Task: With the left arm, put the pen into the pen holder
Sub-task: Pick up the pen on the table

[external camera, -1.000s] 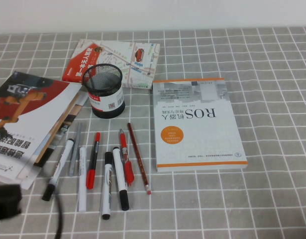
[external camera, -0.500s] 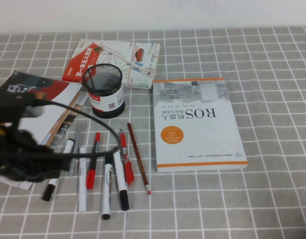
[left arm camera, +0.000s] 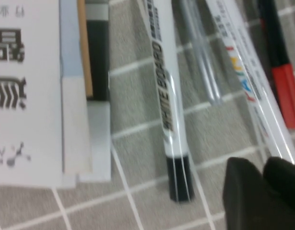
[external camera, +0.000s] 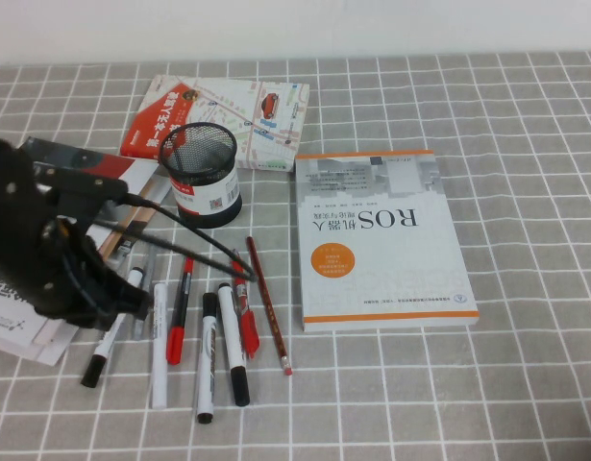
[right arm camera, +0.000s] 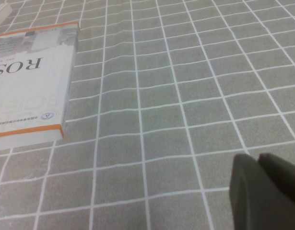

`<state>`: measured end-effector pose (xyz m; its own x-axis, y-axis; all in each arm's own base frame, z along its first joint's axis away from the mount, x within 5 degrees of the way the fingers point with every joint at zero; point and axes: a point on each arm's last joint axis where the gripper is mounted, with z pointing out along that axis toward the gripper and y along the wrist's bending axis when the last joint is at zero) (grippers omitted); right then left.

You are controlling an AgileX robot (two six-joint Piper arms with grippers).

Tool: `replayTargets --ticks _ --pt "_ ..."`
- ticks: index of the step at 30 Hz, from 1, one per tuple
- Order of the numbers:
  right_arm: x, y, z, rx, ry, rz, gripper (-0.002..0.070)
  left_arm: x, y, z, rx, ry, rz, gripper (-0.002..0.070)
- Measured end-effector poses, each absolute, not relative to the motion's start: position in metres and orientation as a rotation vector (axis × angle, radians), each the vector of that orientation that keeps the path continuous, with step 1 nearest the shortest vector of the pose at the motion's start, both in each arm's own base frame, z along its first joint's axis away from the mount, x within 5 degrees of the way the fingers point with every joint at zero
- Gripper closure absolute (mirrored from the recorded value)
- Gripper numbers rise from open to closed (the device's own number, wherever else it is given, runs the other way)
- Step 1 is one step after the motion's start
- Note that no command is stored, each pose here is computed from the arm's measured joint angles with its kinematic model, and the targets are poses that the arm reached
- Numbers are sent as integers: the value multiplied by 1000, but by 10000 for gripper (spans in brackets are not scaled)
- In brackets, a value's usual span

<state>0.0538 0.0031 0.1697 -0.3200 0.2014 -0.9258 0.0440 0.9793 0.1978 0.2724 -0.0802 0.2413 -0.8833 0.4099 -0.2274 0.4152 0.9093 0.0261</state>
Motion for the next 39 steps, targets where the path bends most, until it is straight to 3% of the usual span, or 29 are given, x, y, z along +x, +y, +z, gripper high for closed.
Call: replayTargets --ticks 6,9,14,21,39 --pt "54 3 170 177 1894 159 691 293 -84 224 638 2868 -7 434" --pt "54 3 170 177 1894 159 691 301 -82 211 620 2894 -2 398" --pt "54 3 170 177 1894 159 691 312 -78 193 608 2916 17 386" --pt "54 3 170 177 1894 159 691 320 -80 188 601 2848 18 383" --pt "54 3 170 177 1894 159 691 325 -80 169 613 2910 25 394"
